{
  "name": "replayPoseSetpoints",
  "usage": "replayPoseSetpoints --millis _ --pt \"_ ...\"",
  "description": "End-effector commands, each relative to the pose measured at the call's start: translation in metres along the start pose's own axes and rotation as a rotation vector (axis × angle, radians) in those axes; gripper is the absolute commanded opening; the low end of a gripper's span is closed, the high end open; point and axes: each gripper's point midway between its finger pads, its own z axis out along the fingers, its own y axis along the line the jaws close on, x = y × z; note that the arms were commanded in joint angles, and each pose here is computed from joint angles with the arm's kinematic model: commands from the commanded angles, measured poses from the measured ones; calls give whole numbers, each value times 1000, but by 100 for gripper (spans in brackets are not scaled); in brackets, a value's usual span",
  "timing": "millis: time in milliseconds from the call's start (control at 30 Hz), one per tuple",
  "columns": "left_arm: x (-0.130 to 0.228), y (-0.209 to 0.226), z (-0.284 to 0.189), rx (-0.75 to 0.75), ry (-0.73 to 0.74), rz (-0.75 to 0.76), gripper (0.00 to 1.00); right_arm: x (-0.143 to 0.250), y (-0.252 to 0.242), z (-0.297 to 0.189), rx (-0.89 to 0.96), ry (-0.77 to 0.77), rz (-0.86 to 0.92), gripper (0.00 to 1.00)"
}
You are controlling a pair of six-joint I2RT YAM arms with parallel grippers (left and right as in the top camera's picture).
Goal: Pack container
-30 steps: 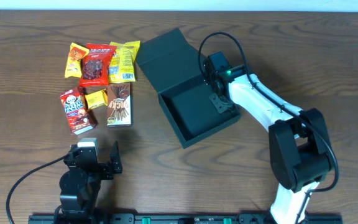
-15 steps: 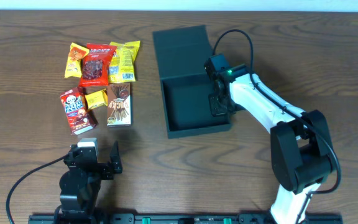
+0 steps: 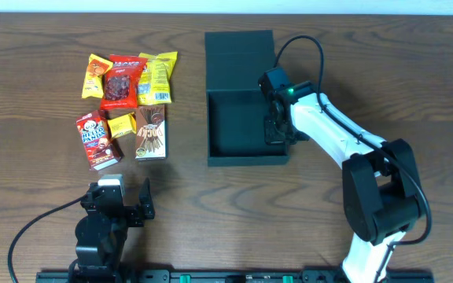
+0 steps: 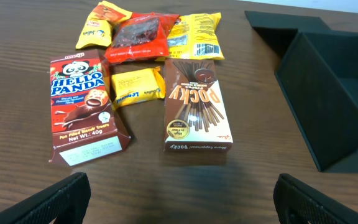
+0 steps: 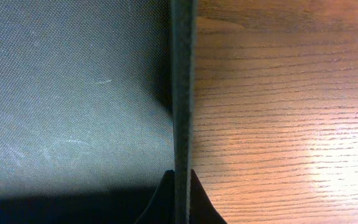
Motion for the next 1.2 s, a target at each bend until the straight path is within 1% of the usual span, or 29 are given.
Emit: replayPoseSetpoints --millis 0,67,100,133,200,300,333,400,433,500,633,700,767,867,1000,1033,1100,1133,1167 --pt "6 3 3 -10 10 9 95 -2 3 1 -13 -4 60 1" --pt "6 3 3 -10 10 9 95 -2 3 1 -12 -4 59 1" --pt "6 3 3 -10 10 9 95 -2 3 1 -13 -5 59 12" --pt "6 3 3 -10 10 9 95 -5 4 1 -19 -17 37 48" --pt "6 3 3 -10 10 9 95 -14 8 -10 -34 -39 -38 99" --pt "6 3 3 -10 10 9 95 -38 8 -69 -51 -87 -81 99" --pt "6 3 3 -10 10 9 95 -48 7 -98 -63 -122 -89 99" --pt "6 3 3 -10 10 9 95 -64 5 -162 -96 -212 -85 99" --pt "6 3 3 -10 10 9 95 -71 5 -201 -130 -281 -76 99" --pt "6 3 3 -10 10 9 95 -82 4 -260 -196 -418 -60 99" --pt "6 3 3 -10 10 9 95 -84 -6 -351 -295 -652 -37 99" --pt "6 3 3 -10 10 9 95 -76 -13 -380 -309 -731 -78 99" --pt "6 3 3 -10 10 9 95 -63 -19 -403 -324 -786 -119 99" --pt "6 3 3 -10 10 8 95 -44 -26 -414 -290 -812 -228 99" --pt "2 2 3 -8 -5 8 95 -10 -25 -401 -288 -711 -396 99" --pt "3 -3 3 20 1 -20 95 -2 -24 -395 -296 -670 -416 99" --pt "7 -17 2 100 24 -149 95 8 -23 -384 -306 -604 -429 99" --pt "9 -30 0 177 56 -294 95 12 -21 -379 -317 -574 -436 99" --pt "11 -38 -2 220 83 -375 95 14 -18 -375 -330 -555 -442 99"
